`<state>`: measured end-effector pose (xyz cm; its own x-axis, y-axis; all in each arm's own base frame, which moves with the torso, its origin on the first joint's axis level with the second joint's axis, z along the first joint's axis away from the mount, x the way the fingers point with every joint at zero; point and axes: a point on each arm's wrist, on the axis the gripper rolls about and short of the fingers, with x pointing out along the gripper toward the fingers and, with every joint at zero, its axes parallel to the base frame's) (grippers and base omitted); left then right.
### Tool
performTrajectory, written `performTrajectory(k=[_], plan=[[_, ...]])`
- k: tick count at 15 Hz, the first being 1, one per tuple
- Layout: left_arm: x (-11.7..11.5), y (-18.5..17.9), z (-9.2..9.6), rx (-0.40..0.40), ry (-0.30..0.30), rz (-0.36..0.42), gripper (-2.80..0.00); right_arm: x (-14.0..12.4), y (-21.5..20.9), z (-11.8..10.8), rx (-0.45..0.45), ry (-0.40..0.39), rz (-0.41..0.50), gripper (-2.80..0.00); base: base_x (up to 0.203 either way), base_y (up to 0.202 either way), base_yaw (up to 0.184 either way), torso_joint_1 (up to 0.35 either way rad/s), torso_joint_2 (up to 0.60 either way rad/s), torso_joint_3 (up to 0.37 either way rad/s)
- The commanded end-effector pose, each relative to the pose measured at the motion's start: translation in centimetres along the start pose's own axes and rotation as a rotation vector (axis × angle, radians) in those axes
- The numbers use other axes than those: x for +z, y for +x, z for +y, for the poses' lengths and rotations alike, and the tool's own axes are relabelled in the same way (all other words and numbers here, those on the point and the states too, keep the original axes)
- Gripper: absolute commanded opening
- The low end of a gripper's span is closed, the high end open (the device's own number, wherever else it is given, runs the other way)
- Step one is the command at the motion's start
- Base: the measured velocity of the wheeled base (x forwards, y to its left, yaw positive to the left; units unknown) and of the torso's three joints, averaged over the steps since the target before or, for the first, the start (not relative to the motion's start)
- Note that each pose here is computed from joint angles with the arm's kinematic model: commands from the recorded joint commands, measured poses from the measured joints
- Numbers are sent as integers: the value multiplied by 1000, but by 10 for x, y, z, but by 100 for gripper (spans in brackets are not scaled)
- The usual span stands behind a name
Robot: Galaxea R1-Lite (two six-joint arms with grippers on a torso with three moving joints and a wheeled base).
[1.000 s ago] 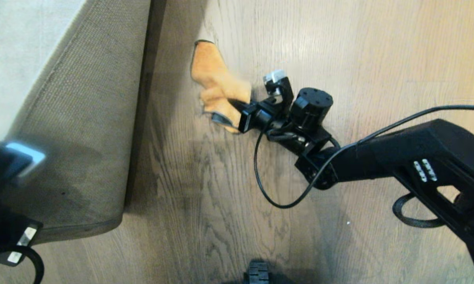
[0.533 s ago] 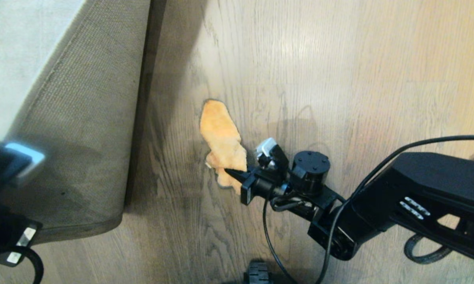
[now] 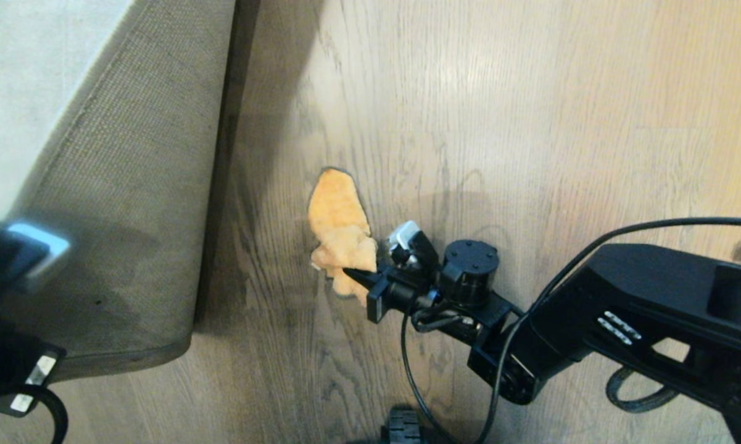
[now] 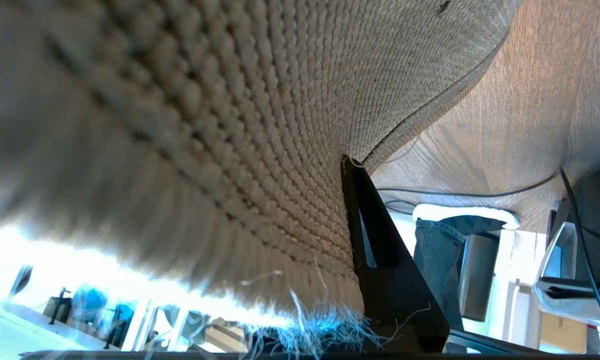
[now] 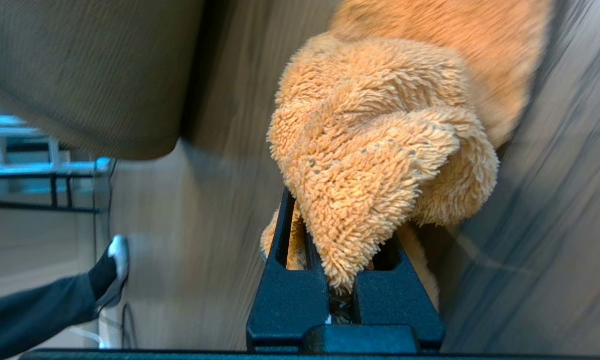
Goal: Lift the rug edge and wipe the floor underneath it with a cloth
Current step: Wipe the floor under the carpet with a rag
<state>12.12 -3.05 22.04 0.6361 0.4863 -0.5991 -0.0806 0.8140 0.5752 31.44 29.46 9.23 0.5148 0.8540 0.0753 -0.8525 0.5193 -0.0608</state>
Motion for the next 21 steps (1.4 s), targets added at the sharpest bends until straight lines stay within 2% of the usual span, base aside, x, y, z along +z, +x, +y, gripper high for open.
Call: performTrajectory(k=[1,8,14,17,21], plan=[[-1,0,0,4,6,6,-280,2,13,-6,-4,-8,-31,-280,0,0,0,0,0,0],[-1,3,-3,2,19,20,-280,57,40,-38,-51,-48,-141,-280,0,0,0,0,0,0],[-2,3,-3,3,20,21,-280,113,27,-67,-118,-73,-217,-280,0,0,0,0,0,0],[-1,3,-3,3,19,20,-280,135,17,-69,-129,-84,-240,-280,0,0,0,0,0,0],[-1,3,-3,3,21,19,-280,146,1,-61,-127,-81,-231,-280,0,0,0,0,0,0]])
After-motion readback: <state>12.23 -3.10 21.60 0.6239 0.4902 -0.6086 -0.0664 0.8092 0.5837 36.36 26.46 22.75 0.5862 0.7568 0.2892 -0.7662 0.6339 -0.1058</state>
